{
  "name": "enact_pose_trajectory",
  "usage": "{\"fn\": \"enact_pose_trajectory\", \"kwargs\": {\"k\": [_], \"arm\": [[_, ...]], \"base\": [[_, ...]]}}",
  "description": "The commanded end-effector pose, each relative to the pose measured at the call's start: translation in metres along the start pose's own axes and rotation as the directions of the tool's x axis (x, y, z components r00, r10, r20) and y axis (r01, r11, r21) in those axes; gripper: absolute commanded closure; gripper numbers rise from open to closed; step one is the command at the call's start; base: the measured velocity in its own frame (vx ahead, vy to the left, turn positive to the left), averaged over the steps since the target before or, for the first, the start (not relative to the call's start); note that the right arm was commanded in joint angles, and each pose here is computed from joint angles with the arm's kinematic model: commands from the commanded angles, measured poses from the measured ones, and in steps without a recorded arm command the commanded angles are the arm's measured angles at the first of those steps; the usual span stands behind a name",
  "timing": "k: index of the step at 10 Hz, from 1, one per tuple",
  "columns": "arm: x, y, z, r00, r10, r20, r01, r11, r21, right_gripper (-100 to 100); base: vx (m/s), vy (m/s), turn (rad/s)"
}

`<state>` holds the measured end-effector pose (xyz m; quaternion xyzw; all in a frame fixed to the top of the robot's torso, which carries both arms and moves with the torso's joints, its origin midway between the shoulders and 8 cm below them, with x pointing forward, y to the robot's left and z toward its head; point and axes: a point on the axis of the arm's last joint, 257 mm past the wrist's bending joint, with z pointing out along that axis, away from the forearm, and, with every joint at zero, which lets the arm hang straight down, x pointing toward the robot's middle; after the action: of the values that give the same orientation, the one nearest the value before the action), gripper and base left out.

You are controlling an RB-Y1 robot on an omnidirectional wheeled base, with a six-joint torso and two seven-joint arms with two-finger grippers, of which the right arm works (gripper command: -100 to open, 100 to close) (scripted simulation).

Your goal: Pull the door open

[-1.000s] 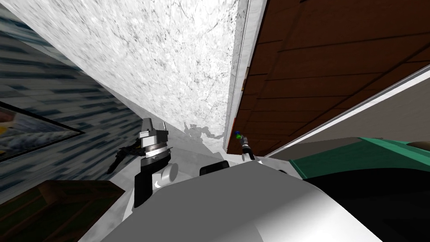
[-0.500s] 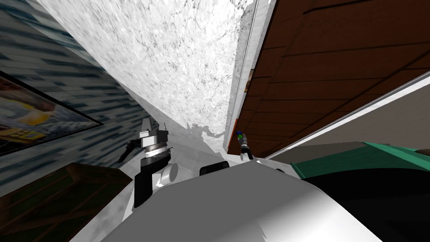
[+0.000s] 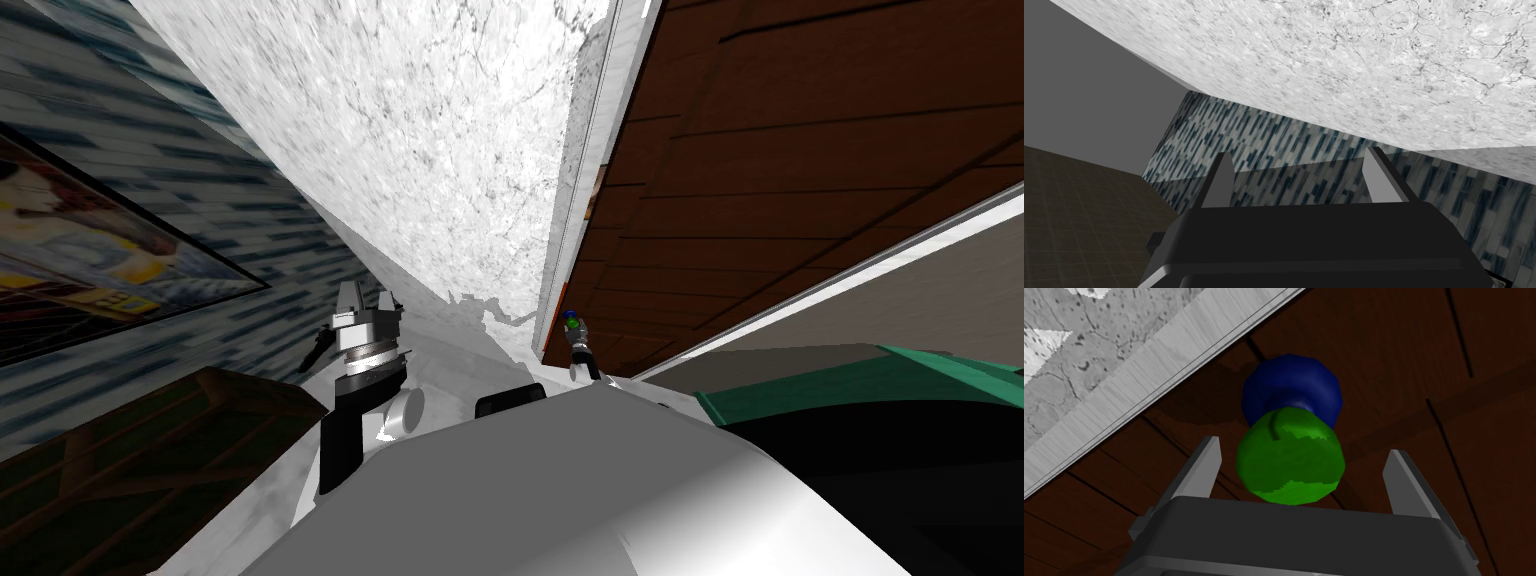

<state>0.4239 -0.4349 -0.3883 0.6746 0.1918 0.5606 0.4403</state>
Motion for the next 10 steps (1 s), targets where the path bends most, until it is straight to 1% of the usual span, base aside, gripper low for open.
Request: {"fn": "enact_pose_trajectory", "kwargs": {"k": [1,2,4,5,7,8,10], "arm": [[0.0014,-0.0007,0.0001,0.997,0.077,0.010,-0.076,0.997,-0.011,-100],[0.0014,-0.0007,0.0001,0.996,0.087,0.010,-0.087,0.996,-0.012,-100],[0.0032,-0.0018,0.0000,0.982,0.189,0.023,-0.188,0.982,-0.029,-100],[0.0032,-0.0018,0.0000,0.980,0.199,0.023,-0.199,0.980,-0.030,-100],[0.0048,-0.0031,-0.0002,0.954,0.300,0.032,-0.298,0.953,-0.050,-100],[0.0048,-0.0031,-0.0002,0.950,0.310,0.032,-0.308,0.950,-0.050,-100],[0.0064,-0.0046,-0.0007,0.913,0.406,0.039,-0.403,0.913,-0.071,-100]], "base": [[-0.076,-0.008,0.107],[-0.061,-0.004,0.049],[-0.068,-0.021,0.103],[-0.066,-0.021,0.043],[-0.065,-0.017,0.097],[-0.062,-0.017,0.052],[-0.072,-0.018,0.095]]}}
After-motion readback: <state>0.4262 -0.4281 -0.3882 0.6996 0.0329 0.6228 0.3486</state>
